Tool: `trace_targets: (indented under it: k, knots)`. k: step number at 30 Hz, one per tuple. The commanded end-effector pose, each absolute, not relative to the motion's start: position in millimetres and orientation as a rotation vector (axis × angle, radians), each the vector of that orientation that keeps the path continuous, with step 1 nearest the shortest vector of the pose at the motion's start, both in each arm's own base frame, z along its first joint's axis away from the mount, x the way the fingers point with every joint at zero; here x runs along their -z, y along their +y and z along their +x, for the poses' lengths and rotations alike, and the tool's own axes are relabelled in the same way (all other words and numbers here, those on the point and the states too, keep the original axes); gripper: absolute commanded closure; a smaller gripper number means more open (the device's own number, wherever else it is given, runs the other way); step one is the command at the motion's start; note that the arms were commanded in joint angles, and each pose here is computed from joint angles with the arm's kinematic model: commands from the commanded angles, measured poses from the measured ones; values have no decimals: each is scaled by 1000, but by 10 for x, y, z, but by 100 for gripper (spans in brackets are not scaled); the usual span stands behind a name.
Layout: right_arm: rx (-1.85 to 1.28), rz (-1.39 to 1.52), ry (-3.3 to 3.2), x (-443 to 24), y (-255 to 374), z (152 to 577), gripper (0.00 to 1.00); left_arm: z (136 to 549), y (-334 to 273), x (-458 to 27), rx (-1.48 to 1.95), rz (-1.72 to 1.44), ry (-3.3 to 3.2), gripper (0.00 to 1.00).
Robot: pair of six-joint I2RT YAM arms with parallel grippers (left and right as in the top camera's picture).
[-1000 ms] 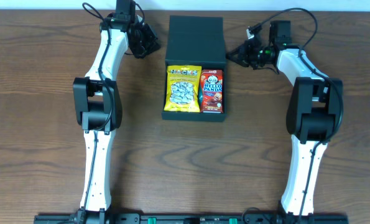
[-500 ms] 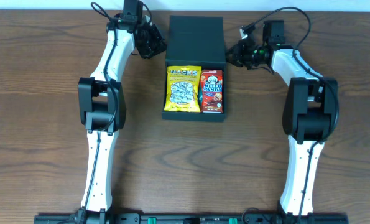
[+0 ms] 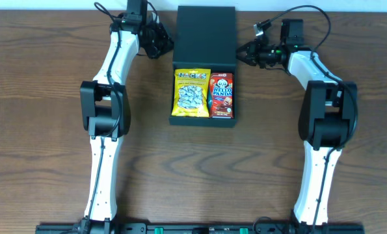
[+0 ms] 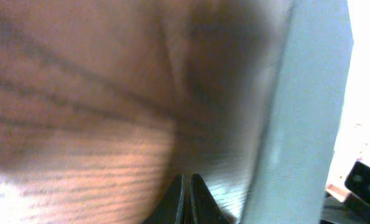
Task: Pack container
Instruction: 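Move both grippers to the back corners of the green box lid, then lift the lid upright with both grippers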
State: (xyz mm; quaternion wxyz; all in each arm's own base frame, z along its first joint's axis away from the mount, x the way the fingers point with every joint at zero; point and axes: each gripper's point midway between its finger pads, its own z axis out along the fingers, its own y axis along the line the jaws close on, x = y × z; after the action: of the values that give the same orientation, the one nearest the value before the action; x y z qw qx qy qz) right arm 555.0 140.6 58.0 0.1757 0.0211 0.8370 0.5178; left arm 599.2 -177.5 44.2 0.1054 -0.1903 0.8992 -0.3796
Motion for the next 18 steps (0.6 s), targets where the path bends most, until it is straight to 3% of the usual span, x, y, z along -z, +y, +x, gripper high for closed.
trace_targets:
  k: [1, 14, 18]
  knots:
    - [-1601, 0, 2308, -651, 1375, 5478, 98, 6027, -1712, -502, 1203, -544, 2618, 94]
    - [-1699, -124, 2208, -826, 1387, 5411, 98, 6057, -1724, -715, 1375, -403, 2538, 94]
    - [-1538, 86, 2344, -562, 1215, 5529, 99, 6072, -1591, -620, 1297, -478, 2565, 94]
